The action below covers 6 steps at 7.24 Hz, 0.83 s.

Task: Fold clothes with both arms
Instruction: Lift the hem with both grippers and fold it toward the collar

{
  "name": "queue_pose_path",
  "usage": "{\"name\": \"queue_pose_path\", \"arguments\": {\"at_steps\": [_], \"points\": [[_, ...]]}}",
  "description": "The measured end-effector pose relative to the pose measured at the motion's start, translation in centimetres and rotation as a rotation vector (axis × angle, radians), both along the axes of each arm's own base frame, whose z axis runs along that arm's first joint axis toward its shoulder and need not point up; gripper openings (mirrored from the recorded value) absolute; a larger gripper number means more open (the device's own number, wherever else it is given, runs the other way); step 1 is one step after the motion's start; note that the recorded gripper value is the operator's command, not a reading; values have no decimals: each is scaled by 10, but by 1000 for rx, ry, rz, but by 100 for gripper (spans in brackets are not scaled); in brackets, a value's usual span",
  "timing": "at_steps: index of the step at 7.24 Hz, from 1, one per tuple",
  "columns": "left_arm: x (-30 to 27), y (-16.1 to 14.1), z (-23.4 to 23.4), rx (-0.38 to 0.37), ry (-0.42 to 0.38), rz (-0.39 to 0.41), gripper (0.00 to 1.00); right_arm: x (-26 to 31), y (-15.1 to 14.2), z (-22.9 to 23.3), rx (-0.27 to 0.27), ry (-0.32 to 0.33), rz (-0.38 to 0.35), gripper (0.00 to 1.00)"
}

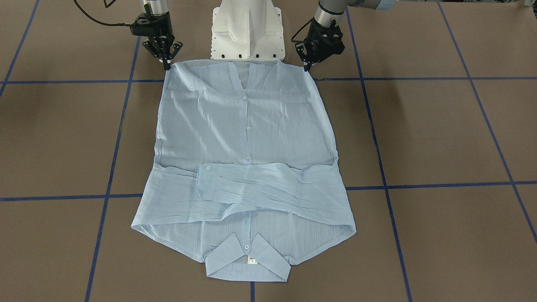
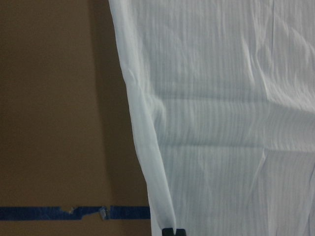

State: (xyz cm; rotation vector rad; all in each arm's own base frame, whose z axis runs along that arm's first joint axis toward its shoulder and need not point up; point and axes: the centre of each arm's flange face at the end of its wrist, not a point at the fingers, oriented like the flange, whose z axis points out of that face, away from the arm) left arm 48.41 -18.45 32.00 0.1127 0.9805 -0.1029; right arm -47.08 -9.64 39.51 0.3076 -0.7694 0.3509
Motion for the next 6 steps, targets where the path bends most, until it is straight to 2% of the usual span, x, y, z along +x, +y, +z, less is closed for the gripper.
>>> {"name": "queue_pose_path", "arguments": {"at_steps": [3, 6], "points": [[-16, 2, -24, 0, 55, 7, 0, 24, -16, -34, -11, -39, 18, 0], [-61, 9, -75, -14, 168, 53, 0, 97, -22, -113, -79, -43, -30, 0]]}}
